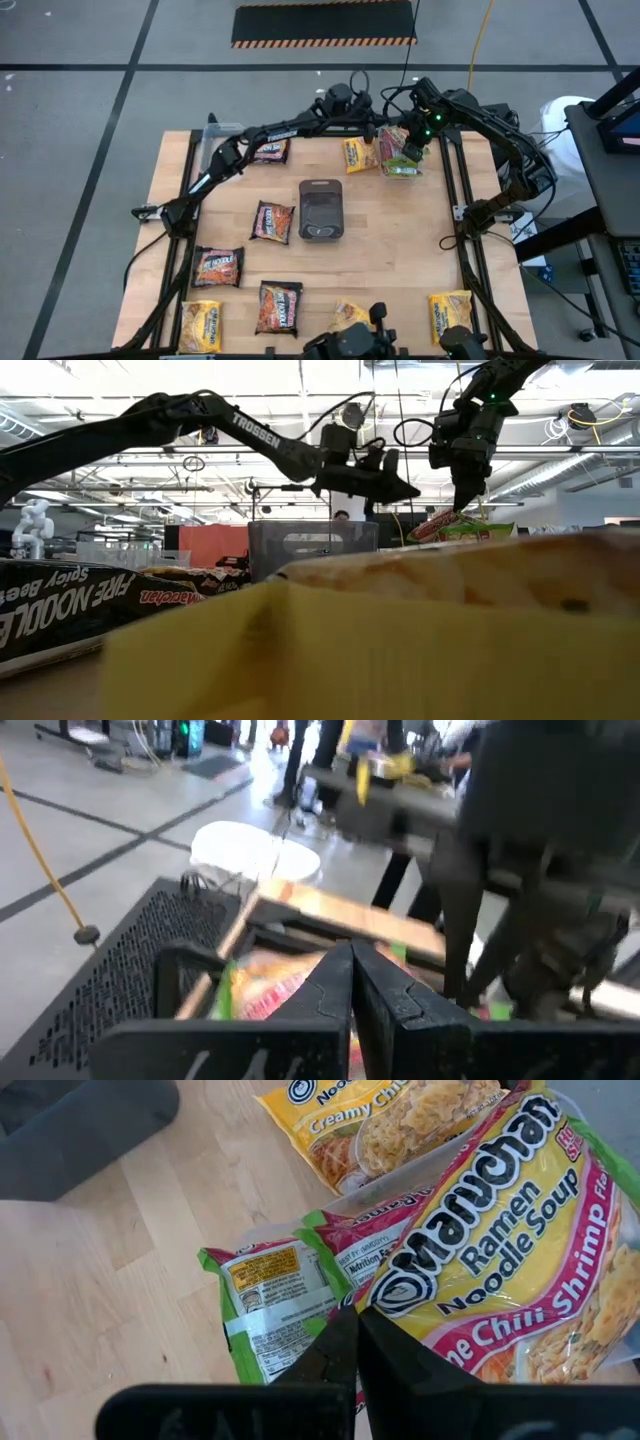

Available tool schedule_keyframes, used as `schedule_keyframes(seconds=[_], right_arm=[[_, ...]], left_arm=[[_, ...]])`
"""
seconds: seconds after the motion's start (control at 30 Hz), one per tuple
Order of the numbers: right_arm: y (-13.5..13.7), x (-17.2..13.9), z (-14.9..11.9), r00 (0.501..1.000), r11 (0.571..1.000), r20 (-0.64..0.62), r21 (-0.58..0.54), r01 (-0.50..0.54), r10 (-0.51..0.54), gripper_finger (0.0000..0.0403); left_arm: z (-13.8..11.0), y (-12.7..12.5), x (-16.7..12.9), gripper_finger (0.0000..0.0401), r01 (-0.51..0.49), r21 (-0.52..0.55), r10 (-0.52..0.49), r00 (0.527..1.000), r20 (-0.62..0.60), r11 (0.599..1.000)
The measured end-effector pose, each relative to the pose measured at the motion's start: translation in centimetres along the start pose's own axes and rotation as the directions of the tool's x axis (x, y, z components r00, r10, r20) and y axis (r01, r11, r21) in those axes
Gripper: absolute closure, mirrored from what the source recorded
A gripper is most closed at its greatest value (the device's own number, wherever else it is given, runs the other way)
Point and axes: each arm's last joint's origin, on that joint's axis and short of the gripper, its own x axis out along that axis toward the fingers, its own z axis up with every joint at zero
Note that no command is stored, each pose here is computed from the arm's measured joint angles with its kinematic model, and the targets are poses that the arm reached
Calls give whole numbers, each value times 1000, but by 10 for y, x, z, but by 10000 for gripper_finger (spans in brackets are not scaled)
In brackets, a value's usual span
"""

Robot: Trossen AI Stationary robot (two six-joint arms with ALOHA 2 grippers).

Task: Sort Maruchan noodles
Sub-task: Put the green noodle pack into the right transparent bin

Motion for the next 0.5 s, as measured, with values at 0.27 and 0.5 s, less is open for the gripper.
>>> schedule_keyframes(seconds=[0.27,0.5], right_arm=[[2,1,0,1000,1000,-6,-8,-6,6,403],[7,2,2,1000,1000,-13,-27,-15,14,403]], left_arm=[[-24,-11,18,396,-21,44,22,1000,-17,999],[-22,-6,17,396,-104,82,103,994,17,991]])
